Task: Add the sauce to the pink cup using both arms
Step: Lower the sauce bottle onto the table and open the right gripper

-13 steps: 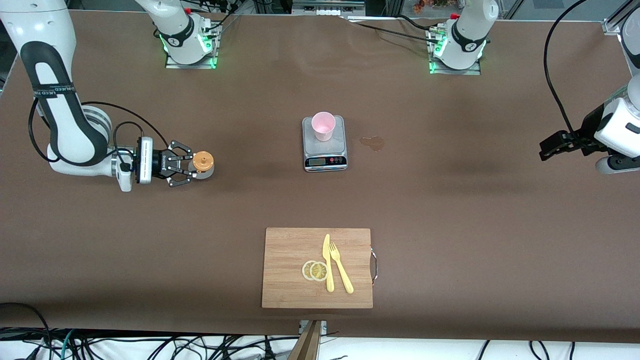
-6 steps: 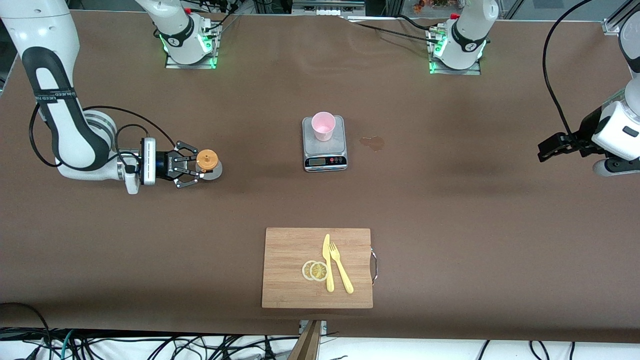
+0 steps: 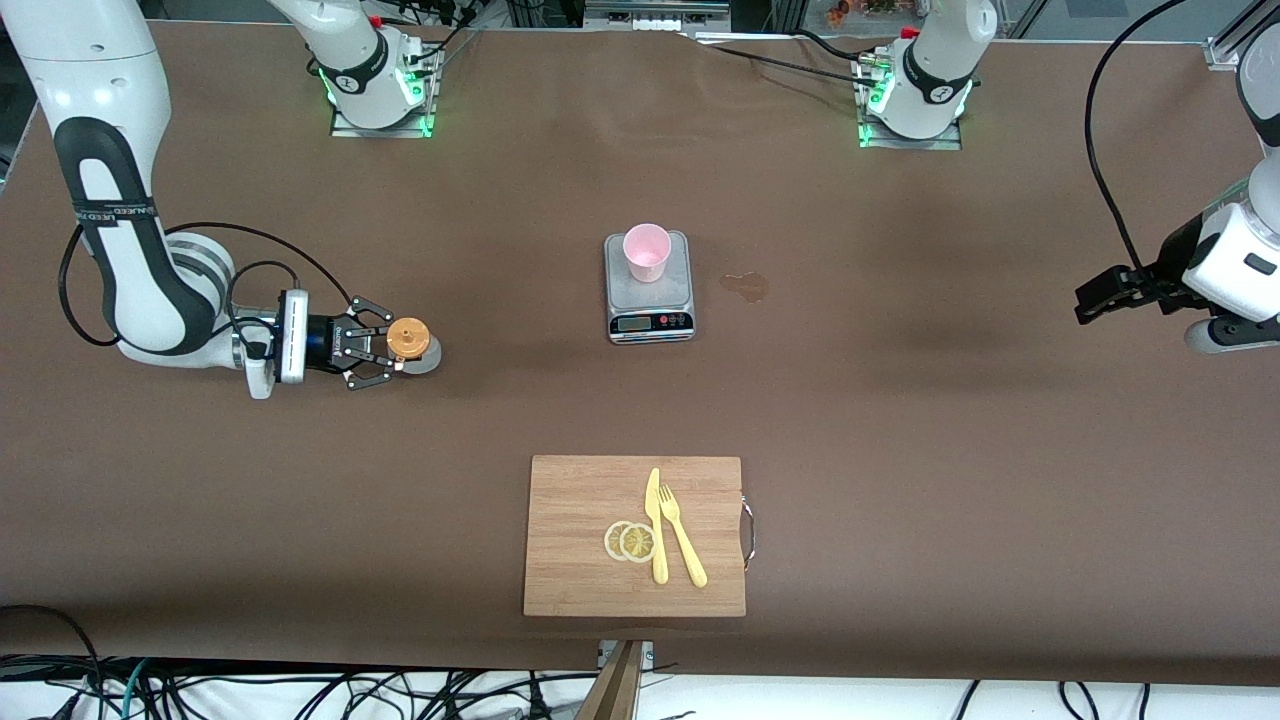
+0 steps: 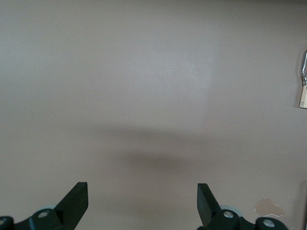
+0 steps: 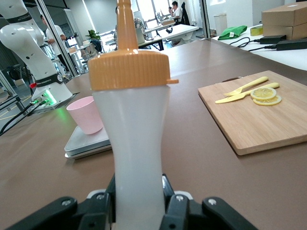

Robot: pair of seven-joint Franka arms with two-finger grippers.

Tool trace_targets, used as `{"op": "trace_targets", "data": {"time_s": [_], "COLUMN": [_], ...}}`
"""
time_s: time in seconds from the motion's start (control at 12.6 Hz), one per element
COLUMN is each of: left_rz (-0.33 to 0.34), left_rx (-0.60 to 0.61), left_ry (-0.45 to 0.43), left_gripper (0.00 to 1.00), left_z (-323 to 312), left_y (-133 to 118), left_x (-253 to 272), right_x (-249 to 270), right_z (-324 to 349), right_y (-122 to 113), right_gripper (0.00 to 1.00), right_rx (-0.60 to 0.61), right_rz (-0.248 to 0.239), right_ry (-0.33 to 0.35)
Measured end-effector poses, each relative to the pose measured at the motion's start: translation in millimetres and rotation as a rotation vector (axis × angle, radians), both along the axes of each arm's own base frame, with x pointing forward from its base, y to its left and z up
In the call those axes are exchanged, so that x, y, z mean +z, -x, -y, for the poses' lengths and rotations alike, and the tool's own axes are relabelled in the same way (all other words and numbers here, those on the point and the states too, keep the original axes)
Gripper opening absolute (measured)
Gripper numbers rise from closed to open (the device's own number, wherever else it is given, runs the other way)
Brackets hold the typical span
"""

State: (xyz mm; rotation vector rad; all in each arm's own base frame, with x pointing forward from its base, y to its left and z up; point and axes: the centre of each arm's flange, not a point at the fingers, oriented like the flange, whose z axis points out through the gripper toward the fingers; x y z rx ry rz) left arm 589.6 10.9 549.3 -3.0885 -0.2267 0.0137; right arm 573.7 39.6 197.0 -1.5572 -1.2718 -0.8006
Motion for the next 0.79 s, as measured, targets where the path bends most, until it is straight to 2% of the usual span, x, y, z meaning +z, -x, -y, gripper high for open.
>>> {"op": "trace_targets", "data": {"time_s": [0.32, 0.63, 0.79], "left_rz": [-0.001, -0.001, 0.003], "left_rx": [0.0, -0.001, 0.001], "left_ry": [0.0, 0.0, 0.0], "left_gripper": [1.0, 1.0, 1.0], "left_z": [0.0, 0.3, -0.4], "left_y": [-0.2, -0.4, -0.8], "left_x": [-0.7, -0.6, 0.0], "right_x": [-27.0, -49.7, -60.6], "right_z": [-5.1, -5.4, -7.0], "right_y": [7.7, 9.3, 14.3], "right_gripper": [0.35, 0.35, 0.35], "right_rx": [0.014, 0.033, 0.047], "right_rz": [-0.002, 0.014, 0.005], "right_ry": [-0.068, -0.084, -0.104]}}
